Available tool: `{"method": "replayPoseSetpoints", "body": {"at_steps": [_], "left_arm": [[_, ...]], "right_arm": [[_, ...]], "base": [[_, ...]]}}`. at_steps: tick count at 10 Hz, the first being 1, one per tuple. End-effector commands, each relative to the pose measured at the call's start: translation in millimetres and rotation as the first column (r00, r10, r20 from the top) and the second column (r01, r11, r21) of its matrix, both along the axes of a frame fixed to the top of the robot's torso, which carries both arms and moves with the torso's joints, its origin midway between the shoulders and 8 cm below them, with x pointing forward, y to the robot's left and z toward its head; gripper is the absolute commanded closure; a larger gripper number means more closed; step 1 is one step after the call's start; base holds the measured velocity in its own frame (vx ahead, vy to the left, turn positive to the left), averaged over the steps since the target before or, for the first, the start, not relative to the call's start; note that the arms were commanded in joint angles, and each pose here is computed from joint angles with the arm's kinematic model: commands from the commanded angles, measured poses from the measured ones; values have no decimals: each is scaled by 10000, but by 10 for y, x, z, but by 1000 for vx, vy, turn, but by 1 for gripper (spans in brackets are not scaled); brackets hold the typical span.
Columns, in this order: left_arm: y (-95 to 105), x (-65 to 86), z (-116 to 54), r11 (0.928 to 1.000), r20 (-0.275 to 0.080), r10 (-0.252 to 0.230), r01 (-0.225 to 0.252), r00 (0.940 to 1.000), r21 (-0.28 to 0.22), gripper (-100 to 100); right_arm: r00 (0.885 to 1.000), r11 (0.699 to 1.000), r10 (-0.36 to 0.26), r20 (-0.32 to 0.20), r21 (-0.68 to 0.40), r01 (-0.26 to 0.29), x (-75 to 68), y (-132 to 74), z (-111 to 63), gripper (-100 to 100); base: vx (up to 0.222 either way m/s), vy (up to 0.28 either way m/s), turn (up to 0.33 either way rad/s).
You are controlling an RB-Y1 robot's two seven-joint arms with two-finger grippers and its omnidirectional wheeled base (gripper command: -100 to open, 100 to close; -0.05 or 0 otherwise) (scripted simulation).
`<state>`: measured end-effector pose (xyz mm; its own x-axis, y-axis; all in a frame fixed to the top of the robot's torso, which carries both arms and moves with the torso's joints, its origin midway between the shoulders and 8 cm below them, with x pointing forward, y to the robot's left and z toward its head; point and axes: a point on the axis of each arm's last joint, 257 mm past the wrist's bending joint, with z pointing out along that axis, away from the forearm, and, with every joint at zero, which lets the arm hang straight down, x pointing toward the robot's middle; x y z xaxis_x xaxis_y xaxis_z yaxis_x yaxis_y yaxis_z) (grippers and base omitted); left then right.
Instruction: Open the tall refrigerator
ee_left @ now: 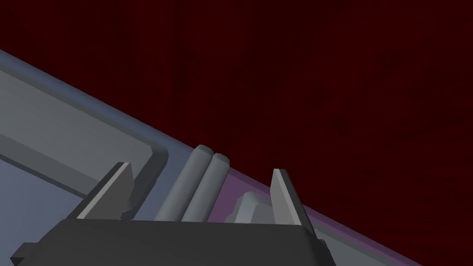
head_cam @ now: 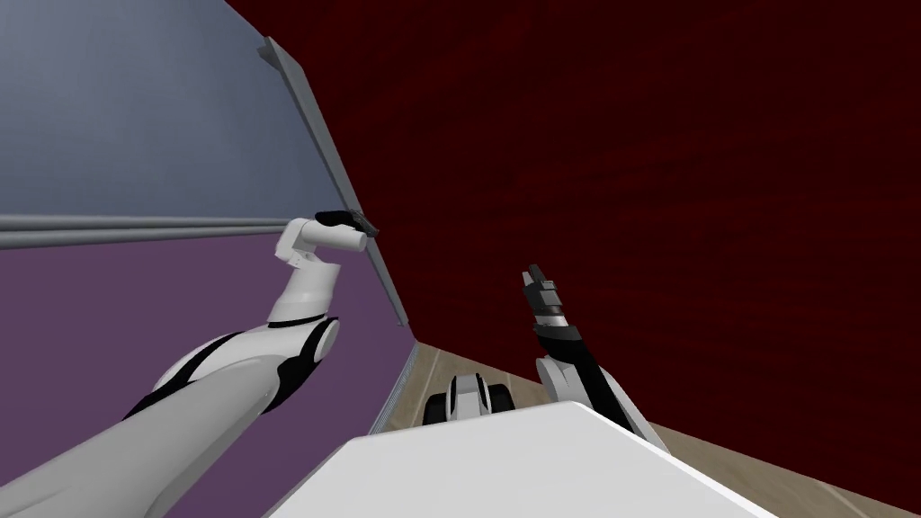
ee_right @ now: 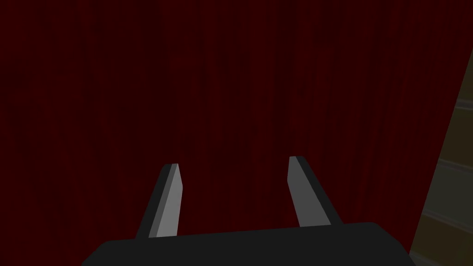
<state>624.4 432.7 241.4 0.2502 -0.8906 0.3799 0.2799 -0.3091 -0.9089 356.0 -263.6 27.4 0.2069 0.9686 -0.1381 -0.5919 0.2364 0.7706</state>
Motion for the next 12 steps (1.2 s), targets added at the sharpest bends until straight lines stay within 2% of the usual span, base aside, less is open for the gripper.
{"method": "replayPoseSetpoints", "body": {"at_steps": [1,2,4,6,7,10,12], "left_arm": [[427,-108,233,9925,18,847,-843,9964,-884,-100],[408,-116,288,9928,107,816,-803,9966,-893,-100],[729,-218,418,9741,-13,1442,-1422,9896,-1757,-100],[1003,-335,516,9472,-138,1963,-1933,9804,-2559,-100],[1003,-335,516,9472,-138,1963,-1933,9804,-2559,-100],[1305,-505,613,9022,-304,2528,-2469,9670,-3536,-100],[1434,-593,653,8771,-380,2763,-2681,9603,-3985,-100]], "right_arm": [[10000,10000,1,0,1,-1,0,0,0,0],[10000,10000,1,1,1,-1,0,0,0,0],[10000,10000,0,0,0,0,0,0,0,0],[10000,10000,1,1,1,-1,0,0,0,0],[10000,10000,0,0,0,0,0,0,0,0],[10000,10000,0,0,0,0,0,0,0,0],[10000,10000,-1,-1,-1,1,0,0,0,0]], "base": [[-20,-69,-106],[-11,-50,-40],[-4,-54,-72],[-2,-61,-107],[0,-57,-33],[-1,-52,-57],[-3,-38,-45]]}}
